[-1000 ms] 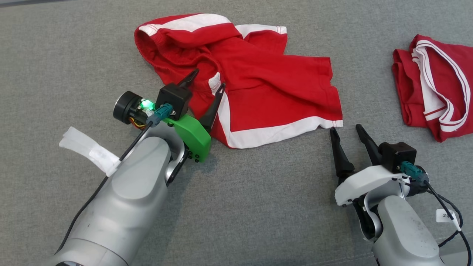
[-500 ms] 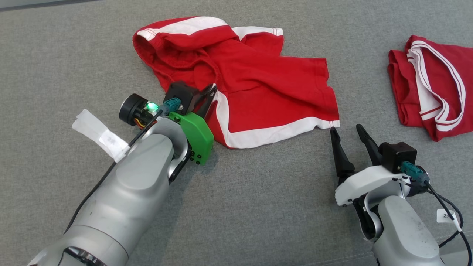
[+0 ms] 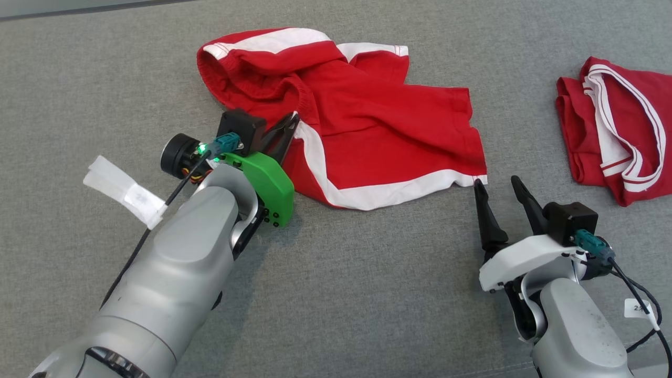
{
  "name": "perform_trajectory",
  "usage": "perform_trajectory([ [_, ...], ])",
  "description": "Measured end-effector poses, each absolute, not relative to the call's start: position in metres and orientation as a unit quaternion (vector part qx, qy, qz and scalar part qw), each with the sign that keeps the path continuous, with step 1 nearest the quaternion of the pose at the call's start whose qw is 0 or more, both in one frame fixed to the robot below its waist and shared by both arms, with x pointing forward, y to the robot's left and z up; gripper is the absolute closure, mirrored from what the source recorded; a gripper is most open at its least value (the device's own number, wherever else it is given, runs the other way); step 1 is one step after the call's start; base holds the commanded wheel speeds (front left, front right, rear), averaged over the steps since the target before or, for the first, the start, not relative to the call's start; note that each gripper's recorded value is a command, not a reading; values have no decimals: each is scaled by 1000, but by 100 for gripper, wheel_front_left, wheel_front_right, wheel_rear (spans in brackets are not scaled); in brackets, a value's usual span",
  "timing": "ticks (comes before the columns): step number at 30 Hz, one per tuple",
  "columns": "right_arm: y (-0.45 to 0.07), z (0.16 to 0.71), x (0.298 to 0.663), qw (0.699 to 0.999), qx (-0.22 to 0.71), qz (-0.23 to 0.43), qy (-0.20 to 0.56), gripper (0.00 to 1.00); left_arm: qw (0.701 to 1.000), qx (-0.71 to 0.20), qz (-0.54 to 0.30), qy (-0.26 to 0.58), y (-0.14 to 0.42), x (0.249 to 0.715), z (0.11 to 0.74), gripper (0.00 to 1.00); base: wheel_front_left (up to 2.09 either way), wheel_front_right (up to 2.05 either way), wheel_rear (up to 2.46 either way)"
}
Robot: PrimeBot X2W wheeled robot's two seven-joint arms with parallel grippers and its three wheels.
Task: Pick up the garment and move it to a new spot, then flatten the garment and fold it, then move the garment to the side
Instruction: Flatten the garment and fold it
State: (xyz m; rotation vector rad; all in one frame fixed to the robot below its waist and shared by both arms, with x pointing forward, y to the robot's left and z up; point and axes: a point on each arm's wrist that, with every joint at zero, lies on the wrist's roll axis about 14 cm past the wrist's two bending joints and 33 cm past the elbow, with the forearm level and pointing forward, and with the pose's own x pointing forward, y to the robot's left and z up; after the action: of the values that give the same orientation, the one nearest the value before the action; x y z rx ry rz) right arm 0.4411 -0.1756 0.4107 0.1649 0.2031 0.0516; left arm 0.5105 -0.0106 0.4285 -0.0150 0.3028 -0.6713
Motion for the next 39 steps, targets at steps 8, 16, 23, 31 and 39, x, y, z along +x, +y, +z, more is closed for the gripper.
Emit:
perform_trajectory([
  [8,-160,408,445,989,91,45,105,0,948,-74,-273,144,16,499,423,100,0,0,0],
  [16,-155,398,446,988,87,51,120,13,953,-85,-249,148,34,482,412,100,0,0,0],
  [23,-157,395,446,987,90,47,127,79,954,-83,-250,140,34,480,416,100,0,0,0],
  [31,-158,406,449,988,97,44,113,100,960,-94,-237,119,41,482,430,100,0,0,0],
  [39,-152,499,460,992,110,62,-22,100,977,-87,-193,4,78,489,506,100,0,0,0],
])
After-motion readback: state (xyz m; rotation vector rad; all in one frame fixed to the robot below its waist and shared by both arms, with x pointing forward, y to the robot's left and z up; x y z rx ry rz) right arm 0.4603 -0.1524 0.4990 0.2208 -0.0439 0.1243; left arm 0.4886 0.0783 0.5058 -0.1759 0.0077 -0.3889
